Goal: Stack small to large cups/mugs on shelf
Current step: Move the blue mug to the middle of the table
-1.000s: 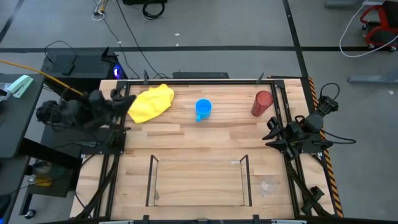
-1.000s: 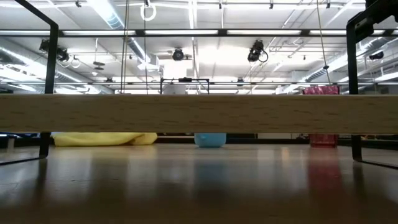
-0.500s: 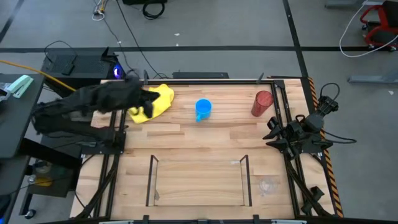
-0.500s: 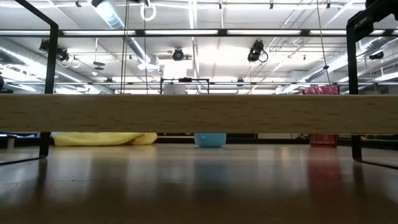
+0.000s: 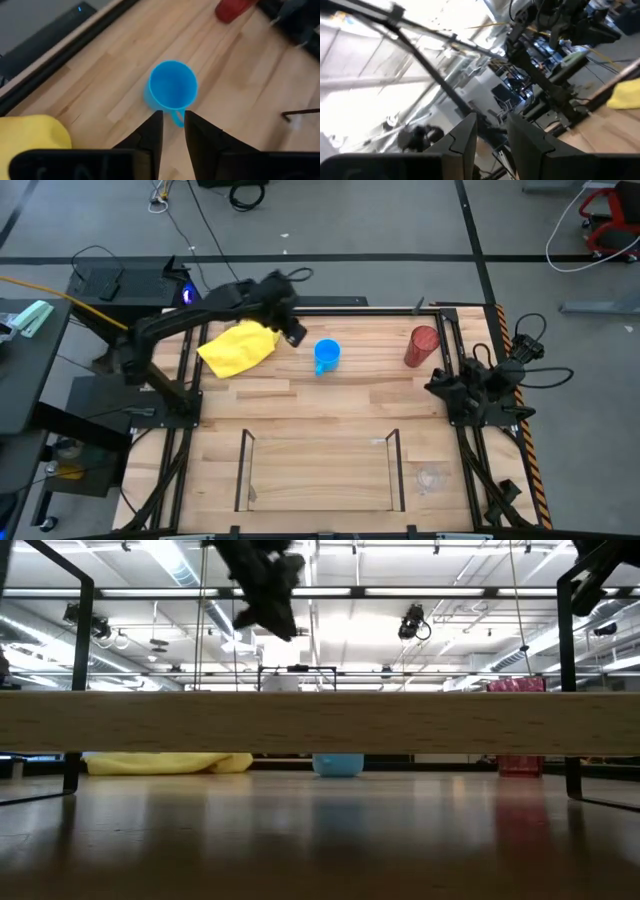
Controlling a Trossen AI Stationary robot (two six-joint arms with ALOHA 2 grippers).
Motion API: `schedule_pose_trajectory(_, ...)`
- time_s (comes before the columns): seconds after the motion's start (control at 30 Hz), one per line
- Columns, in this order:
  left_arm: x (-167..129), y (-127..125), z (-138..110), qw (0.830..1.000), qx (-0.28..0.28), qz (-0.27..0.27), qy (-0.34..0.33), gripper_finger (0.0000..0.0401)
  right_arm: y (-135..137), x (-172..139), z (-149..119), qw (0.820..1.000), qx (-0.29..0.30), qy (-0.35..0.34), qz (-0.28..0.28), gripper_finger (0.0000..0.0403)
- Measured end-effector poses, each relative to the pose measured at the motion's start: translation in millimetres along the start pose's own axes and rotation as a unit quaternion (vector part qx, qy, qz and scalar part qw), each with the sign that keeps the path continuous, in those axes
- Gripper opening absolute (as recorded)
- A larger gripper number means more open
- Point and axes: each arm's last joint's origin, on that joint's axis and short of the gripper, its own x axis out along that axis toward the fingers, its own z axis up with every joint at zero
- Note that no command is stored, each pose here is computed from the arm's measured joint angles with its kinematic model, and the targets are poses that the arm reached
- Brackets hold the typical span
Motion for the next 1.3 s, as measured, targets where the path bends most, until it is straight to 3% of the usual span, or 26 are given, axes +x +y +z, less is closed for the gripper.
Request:
schedule_pose_trajectory(0.2,57.5,-0.4,14.8,0.994,0.015,0.027,0.103,0.009,-2.8,-0.2,1.7,0.998,0.016,-0.03,-0.048,0.0115)
schedule_pose_trajectory(0.43,105.0,1.1,20.1,0.982,0.011,0.048,0.182,0.0099,-3.1,-0.2,1.9,0.998,0.017,-0.034,-0.053,0.0115)
schedule_pose_trajectory(0.87,120.4,-1.0,34.3,0.992,0.013,0.035,0.124,0.0121,-4.5,-0.5,2.5,0.996,0.016,-0.048,-0.077,0.0115)
schedule_pose_trajectory(1.3,146.2,9.3,22.6,0.982,0.001,0.062,0.176,0.014,-6.8,0.1,-1.7,0.995,0.014,-0.033,-0.09,0.0115)
